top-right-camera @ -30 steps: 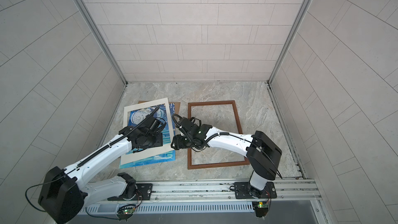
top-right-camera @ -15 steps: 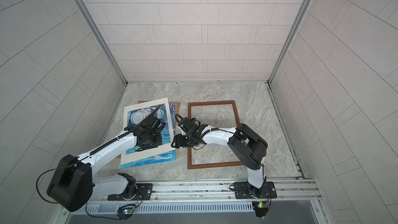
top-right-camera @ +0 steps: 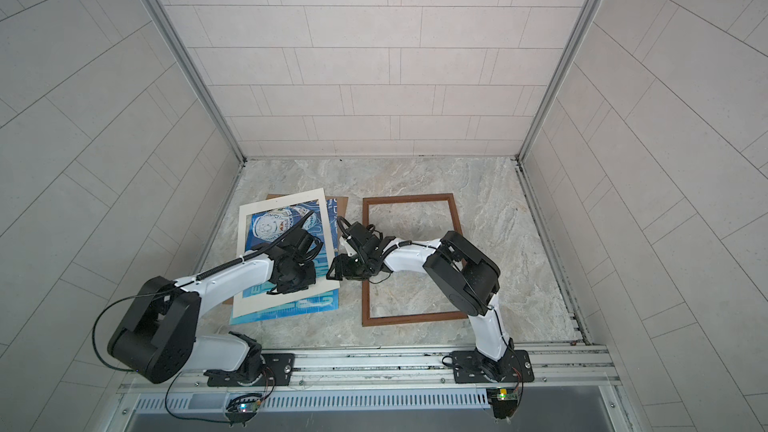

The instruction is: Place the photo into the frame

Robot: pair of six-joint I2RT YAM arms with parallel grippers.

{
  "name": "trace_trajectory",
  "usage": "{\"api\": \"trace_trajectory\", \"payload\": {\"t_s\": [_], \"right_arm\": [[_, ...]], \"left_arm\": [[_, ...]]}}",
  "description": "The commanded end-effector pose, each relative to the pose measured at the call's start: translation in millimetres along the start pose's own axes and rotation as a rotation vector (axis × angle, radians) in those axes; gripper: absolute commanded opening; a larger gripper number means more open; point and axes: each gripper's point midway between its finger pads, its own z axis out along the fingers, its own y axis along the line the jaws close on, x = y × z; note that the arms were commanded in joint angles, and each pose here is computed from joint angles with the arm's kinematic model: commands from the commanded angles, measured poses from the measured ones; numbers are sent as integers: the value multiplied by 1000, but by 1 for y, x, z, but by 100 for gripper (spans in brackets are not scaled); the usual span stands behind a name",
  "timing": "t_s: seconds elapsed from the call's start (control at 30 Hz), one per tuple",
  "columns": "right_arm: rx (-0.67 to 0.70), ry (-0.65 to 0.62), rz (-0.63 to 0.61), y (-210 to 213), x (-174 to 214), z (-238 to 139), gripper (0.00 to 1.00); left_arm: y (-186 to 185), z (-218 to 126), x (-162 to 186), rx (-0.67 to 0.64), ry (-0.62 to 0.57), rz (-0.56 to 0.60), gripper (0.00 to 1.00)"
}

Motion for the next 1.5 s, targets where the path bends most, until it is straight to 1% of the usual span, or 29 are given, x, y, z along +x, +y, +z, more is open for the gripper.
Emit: {"api": "trace_trajectory", "payload": {"t_s": [0.0, 0.13, 0.3, 0.43, 0.53, 0.67, 0.93, 0.97, 1.03, 1.13, 1.2, 1.27, 1.37, 1.47], "right_arm": [[-80, -32, 26, 17, -10, -4, 56], [-121, -63, 30, 29, -15, -15, 53], [-196, -91, 42, 48, -20, -26, 46], [-249, -99, 48, 59, -23, -29, 43], [-245, -87, 43, 56, -21, -23, 42], [-199, -53, 31, 43, -16, -10, 41], [-151, -20, 0, 32, -14, 3, 40], [-152, -21, 0, 32, -15, 3, 37], [-166, -13, -2, 35, -16, 7, 28], [-201, -12, 5, 40, -20, 11, 12], [-220, -16, 7, 44, -22, 13, 7], [-226, -14, 9, 46, -23, 13, 0], [-208, -28, -24, 49, -23, 3, 0], [-157, -44, -88, 50, -25, -19, 0]], "left_arm": [[6, 12, 9, -9, 29, -23, 7], [6, 15, 11, -2, 39, -24, 7], [8, 22, 16, 0, 59, -27, 7], [10, 23, 18, -3, 63, -30, 7], [11, 23, 19, -3, 63, -30, 7], [12, 23, 18, -1, 62, -35, 7], [6, 19, 15, 46, 58, -51, 7], [7, 18, 14, 48, 52, -53, 7], [9, 16, 14, 41, 43, -56, 7], [9, 15, 13, 57, 37, -61, 7], [6, 13, 12, 69, 32, -58, 7], [5, 10, 9, 80, 23, -56, 7], [2, 2, 2, 97, -5, -59, 7], [-1, -17, -10, 116, -45, -62, 7]]}}
